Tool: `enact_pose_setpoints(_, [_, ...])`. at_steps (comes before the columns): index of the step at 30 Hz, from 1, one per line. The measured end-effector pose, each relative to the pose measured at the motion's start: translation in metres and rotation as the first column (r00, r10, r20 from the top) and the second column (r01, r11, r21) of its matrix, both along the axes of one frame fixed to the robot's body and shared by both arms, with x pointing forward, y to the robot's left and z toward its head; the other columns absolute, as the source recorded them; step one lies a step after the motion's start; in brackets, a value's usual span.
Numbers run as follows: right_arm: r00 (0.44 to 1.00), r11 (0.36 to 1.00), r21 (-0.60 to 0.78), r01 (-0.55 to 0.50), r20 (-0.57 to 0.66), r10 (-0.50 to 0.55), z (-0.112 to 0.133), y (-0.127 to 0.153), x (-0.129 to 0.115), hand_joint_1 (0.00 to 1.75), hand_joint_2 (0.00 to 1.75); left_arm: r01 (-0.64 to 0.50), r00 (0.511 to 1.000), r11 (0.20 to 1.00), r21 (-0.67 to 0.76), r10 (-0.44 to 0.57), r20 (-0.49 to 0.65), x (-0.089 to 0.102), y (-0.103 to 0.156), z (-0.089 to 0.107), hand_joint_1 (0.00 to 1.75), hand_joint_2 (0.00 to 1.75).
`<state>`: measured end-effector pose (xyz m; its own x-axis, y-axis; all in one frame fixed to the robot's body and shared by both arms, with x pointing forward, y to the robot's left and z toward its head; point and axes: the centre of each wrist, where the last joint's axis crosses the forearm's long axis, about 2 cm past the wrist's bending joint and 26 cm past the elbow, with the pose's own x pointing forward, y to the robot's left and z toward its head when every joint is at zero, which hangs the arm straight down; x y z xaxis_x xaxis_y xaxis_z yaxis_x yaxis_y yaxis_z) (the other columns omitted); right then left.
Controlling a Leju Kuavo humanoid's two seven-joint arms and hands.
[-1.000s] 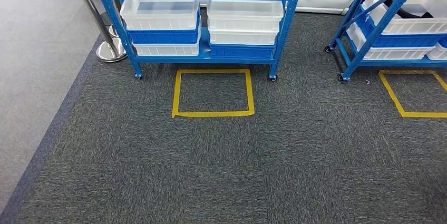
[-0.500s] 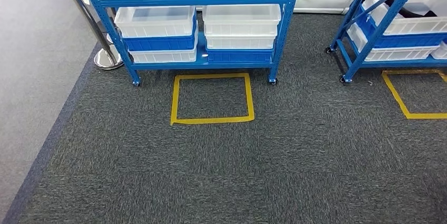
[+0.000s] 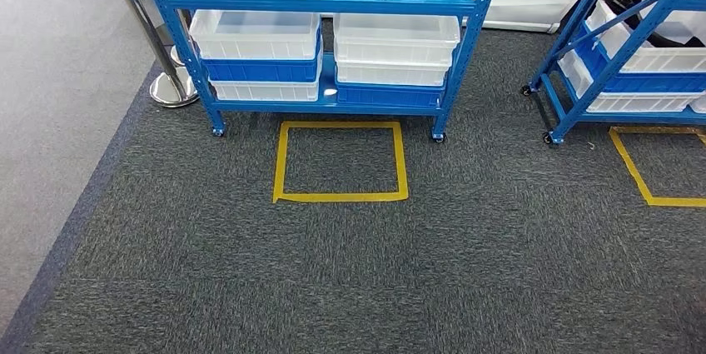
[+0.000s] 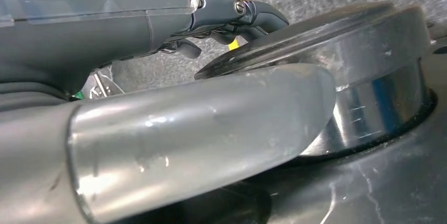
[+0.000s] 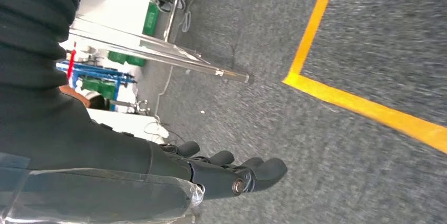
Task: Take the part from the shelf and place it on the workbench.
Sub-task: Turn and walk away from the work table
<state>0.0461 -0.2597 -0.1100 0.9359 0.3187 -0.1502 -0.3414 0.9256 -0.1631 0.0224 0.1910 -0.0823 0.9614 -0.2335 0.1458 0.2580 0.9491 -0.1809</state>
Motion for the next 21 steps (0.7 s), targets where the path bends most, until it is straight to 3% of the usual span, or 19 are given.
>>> enact_pose_setpoints(21, [1.0,0.999,0.04,0.0,0.013,-0.001,0.0001,0.008,-0.003,0.0,1.75,-0.013,1.0,1.0,0.014,0.013,0.016,0.0053,-0.0016,-0.0026,0.0,0.0])
